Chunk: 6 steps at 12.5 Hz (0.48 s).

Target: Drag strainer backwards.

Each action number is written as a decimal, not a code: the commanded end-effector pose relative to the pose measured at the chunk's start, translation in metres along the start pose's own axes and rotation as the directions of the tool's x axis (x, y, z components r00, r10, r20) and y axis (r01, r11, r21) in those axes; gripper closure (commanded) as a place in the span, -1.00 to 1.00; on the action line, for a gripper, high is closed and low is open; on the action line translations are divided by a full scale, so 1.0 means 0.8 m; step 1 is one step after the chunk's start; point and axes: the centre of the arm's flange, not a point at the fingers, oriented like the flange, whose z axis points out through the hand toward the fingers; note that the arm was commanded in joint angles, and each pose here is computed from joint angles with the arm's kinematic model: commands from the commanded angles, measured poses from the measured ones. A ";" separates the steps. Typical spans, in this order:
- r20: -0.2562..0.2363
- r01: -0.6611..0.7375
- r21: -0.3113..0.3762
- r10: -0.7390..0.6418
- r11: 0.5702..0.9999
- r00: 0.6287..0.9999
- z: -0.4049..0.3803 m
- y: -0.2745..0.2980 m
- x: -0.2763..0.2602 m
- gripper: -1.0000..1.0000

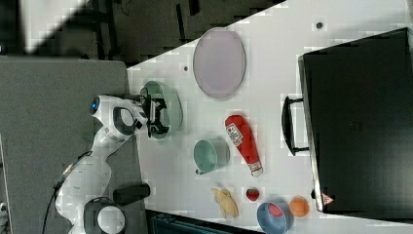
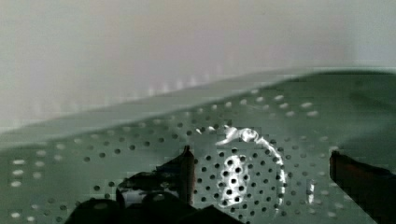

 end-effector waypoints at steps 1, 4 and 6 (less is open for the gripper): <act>0.007 -0.045 0.013 0.045 0.999 0.999 -0.020 0.014 -0.023 -1.00; -0.013 -0.026 -0.004 0.026 1.000 1.000 -0.017 0.040 -0.027 -1.00; -0.033 -0.011 -0.021 0.010 1.000 0.999 -0.014 0.061 -0.028 -1.00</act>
